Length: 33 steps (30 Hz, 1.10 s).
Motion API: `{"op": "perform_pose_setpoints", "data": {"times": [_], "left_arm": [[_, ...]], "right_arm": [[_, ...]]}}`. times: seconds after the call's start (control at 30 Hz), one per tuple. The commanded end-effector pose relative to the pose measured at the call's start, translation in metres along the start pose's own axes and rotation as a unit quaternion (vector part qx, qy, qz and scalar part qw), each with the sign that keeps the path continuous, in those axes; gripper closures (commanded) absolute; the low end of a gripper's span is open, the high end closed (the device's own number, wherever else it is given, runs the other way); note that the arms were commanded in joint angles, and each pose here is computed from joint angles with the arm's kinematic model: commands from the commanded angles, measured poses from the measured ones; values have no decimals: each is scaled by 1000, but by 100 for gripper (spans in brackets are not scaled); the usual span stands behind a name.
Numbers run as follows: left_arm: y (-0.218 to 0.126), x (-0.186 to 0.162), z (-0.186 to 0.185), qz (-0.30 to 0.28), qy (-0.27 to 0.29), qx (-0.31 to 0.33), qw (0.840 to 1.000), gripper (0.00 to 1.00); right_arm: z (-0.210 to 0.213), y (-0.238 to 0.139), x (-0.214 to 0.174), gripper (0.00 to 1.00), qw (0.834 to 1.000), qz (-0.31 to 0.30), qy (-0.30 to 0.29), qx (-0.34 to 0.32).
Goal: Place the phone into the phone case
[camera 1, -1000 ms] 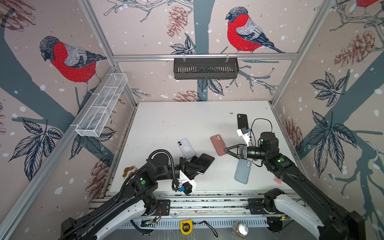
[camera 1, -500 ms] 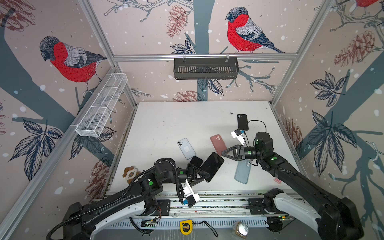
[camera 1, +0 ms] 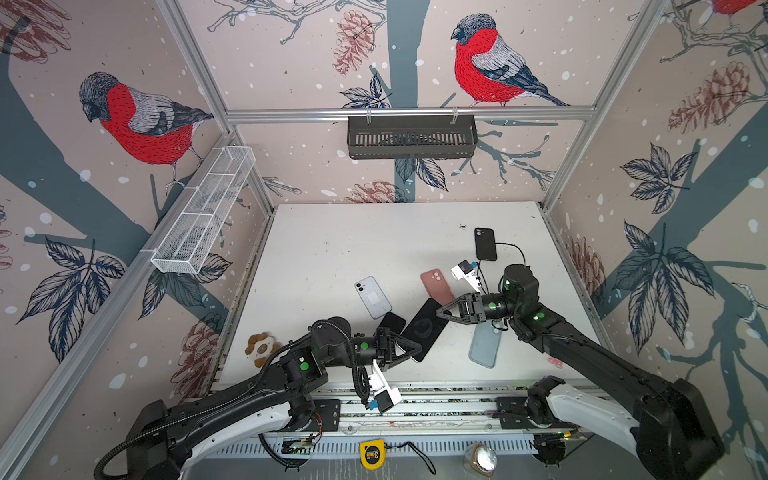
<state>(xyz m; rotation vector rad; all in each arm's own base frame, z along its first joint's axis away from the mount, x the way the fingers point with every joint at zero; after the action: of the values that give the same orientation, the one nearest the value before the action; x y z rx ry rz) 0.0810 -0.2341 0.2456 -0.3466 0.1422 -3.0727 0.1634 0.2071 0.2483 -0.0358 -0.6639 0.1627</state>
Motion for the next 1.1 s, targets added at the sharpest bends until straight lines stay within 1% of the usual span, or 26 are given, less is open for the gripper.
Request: {"op": "perform_pose_setpoints", "data": {"times": [0.0,0.2,0.27,0.33,0.37,0.4,0.43,0.47,0.5,0.53,0.57,0.6,0.63,0.67,0.7,0.73,0.77,0.8,0.83,0.87,0.9,0.93,0.97,1.0,1.03,1.07], "left_arm": [[0,5,9,-19,33,20,999,100],[3,5,7,-23,29,10,999,100],[3,6,8,-28,16,14,999,84],[2,10,14,-34,-21,25,999,62],[2,11,15,-31,-38,27,998,49],[2,13,17,-25,-62,30,997,10],[3,14,23,-14,-100,39,994,3],[4,15,30,2,-153,53,987,2],[4,15,41,20,-217,74,973,2],[3,11,57,36,-302,109,946,2],[1,5,70,51,-381,140,912,2],[4,-6,79,79,-446,150,879,2],[10,-19,81,108,-503,131,848,2],[14,-32,87,117,-549,109,820,2],[19,-52,90,130,-602,89,783,2],[24,-71,93,142,-648,77,744,2],[29,-90,92,163,-678,74,713,9],[35,-112,90,189,-706,79,678,15],[42,-135,91,217,-729,90,643,23],[49,-155,88,246,-748,97,608,41],[57,-181,84,280,-769,100,566,58],[67,-205,74,314,-786,87,525,69],[76,-223,71,340,-796,76,494,71],[87,-243,64,369,-802,54,467,70],[97,-260,53,395,-806,33,441,72],[104,-274,45,412,-807,28,421,70]], "right_arm": [[10,1,6,61,999,1,-25,27],[8,2,7,85,999,4,-24,28],[8,1,8,91,999,2,-27,28],[9,-1,11,95,999,-5,-32,23],[10,-4,13,96,999,-10,-36,20],[11,-8,17,96,999,-20,-42,14],[11,-14,22,96,998,-35,-49,1],[10,-21,28,97,997,-51,-53,-15],[9,-31,35,98,995,-71,-61,-40],[5,-46,45,98,989,-99,-69,-84],[0,-61,52,98,981,-122,-66,-139],[-6,-82,59,98,961,-146,-74,-222],[-10,-103,63,98,935,-164,-70,-306],[-12,-122,66,98,901,-183,-67,-387],[-12,-142,65,98,859,-201,-62,-467],[-8,-158,64,98,816,-226,-64,-528],[-1,-169,64,98,787,-248,-70,-560],[8,-177,62,98,761,-277,-78,-581],[17,-183,60,98,742,-298,-88,-594],[25,-186,57,98,732,-310,-97,-600],[30,-188,54,98,723,-312,-99,-608],[32,-190,52,98,717,-310,-95,-618],[32,-192,50,98,714,-306,-92,-624],[33,-192,48,98,711,-304,-92,-627],[34,-192,45,98,710,-306,-94,-627],[34,-192,43,98,710,-307,-94,-627]]}}
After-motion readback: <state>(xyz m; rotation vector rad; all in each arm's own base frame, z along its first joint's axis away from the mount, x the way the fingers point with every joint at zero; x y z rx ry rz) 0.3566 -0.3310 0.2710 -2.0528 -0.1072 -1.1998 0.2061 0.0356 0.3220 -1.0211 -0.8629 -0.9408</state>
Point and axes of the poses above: each gripper's point midway between its finger pads, its own y axis out along the fingers, its own z axis along the line the jaws close on, x = y × z, the point moved 6 cm from there along -y, back along the fingers, and after that the axes turned 15 degrees about -y, right-handed, at the moved point
